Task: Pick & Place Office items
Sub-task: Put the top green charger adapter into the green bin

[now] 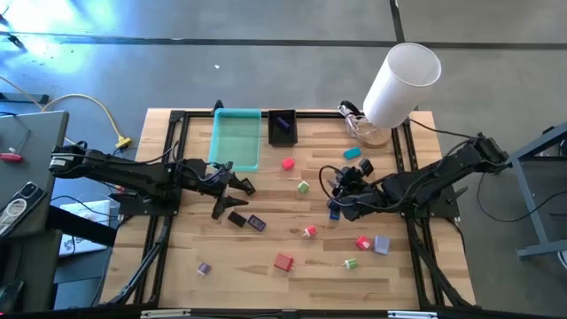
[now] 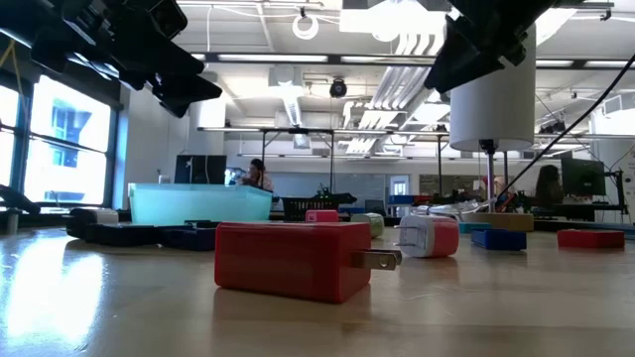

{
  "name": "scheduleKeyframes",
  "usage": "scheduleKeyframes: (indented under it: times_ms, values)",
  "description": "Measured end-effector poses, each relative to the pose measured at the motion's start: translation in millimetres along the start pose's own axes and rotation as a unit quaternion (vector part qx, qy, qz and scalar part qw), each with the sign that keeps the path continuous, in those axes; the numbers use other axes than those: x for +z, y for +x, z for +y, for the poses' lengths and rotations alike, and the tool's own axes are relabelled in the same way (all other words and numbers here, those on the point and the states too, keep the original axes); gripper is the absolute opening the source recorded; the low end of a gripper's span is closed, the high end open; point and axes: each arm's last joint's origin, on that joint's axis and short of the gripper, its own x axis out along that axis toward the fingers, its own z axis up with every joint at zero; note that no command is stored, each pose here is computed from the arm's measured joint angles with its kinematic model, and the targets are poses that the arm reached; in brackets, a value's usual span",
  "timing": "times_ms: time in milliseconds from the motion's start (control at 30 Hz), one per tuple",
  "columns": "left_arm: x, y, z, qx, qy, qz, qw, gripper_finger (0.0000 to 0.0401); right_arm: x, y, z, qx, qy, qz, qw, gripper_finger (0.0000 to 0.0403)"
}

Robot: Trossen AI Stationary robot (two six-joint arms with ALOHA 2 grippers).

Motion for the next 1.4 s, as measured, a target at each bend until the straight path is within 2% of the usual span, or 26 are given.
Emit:
scheduleKeyframes:
  times_ms: [233,400,467,533,600,733,833,867,933,1067,1167,1233,1333,1400]
  values:
    - [0,0,0,0.0,0.0,0.0,1.0,0.0216,7,-1,3,0.029,0.0,-0.015,0.999,0.023]
    - [0,0,0,0.0,0.0,0.002,1.0,0.0216,8,-1,-1,-0.021,-0.007,-0.047,0.999,0.0269]
    - [0,0,0,0.0,0.0,0.002,1.0,0.0216,7,-1,-3,-0.045,-0.034,-0.055,0.997,0.0277]
    - [0,0,0,0.0,0.0,0.002,1.0,0.0216,6,-1,-5,-0.061,-0.084,-0.055,0.993,0.028]
    - [0,0,0,0.0,0.0,0.002,1.0,0.0216,4,-1,-7,-0.06,-0.125,-0.039,0.99,0.0279]
    - [-1,0,0,0.0,0.0,0.003,1.0,0.0216,1,-1,-8,-0.055,-0.166,-0.023,0.984,0.0278]
    - [-1,0,0,0.0,-0.001,0.006,1.0,0.0216,-4,0,-6,0.021,-0.232,0.044,0.972,0.0279]
    - [-1,0,0,0.0,0.0,0.006,1.0,0.0216,-4,1,-7,0.042,-0.233,0.063,0.97,0.0279]
    - [-1,0,0,0.0,0.001,0.006,1.0,0.0216,-3,4,-9,0.062,-0.222,0.083,0.969,0.0278]
    - [-1,0,0,0.0,0.001,0.006,1.0,0.0216,-1,5,-13,0.065,-0.211,0.091,0.971,0.0278]
    - [-1,0,0,0.0,0.001,0.006,1.0,0.0216,-1,5,-10,0.086,-0.178,0.1,0.975,0.0279]
    - [-1,0,0,0.0,0.0,0.006,1.0,0.0216,0,5,-6,0.118,-0.161,0.108,0.974,0.0279]
    - [-1,0,0,0.0,0.0,0.006,1.0,0.0216,0,3,-1,0.189,-0.16,0.128,0.96,0.0278]
    - [-1,0,0,0.0,0.0,0.006,1.0,0.0216,1,3,3,0.209,-0.154,0.128,0.957,0.0279]
